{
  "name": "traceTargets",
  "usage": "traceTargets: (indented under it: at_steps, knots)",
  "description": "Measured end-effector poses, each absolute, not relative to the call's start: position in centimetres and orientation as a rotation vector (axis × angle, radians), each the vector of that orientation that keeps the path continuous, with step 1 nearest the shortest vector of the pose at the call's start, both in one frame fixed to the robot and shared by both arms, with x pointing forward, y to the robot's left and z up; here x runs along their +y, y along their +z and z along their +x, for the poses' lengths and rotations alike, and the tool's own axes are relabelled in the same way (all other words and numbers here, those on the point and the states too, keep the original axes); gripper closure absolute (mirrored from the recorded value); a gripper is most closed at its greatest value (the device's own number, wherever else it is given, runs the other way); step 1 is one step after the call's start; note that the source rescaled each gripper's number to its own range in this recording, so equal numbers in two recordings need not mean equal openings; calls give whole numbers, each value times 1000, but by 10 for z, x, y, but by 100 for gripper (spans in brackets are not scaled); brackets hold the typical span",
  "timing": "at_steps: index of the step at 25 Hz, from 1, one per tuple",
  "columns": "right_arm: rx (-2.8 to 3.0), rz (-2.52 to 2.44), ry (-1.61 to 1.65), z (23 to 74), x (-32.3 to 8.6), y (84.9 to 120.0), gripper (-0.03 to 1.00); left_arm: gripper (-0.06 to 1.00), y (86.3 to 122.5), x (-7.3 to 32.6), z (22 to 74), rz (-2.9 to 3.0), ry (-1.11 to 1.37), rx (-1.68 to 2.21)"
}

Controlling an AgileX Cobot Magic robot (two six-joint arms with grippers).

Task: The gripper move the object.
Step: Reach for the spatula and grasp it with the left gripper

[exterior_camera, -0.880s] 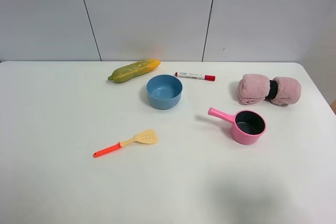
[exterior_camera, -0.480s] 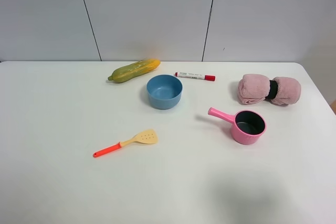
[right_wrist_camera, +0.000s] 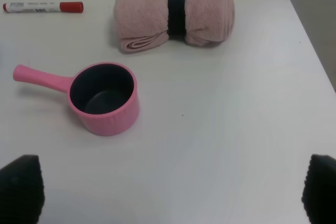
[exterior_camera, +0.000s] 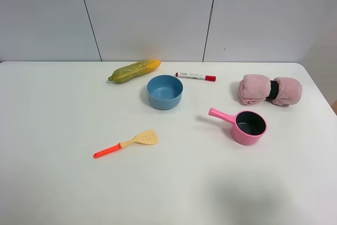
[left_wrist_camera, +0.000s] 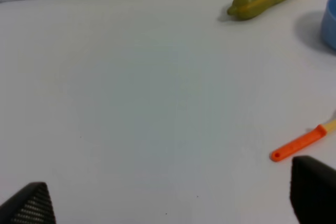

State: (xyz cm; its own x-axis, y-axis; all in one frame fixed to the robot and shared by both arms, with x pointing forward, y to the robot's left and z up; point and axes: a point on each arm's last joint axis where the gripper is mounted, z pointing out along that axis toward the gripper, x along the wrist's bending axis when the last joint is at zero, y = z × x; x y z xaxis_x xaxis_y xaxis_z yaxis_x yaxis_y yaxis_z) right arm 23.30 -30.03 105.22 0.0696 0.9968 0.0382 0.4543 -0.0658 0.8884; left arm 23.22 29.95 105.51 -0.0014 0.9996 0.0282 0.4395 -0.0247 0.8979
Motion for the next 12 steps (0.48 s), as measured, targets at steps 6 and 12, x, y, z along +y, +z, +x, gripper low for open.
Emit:
traceTargets:
  at_steps: [6, 12]
  knots:
    - [1475, 1619, 942, 233, -300, 1052, -3, -6, 1055, 299, 232, 1555, 985, 1530]
    - [1475, 1619, 942, 233, -300, 1052, -3, -6, 1055, 299, 232, 1555, 985, 1530]
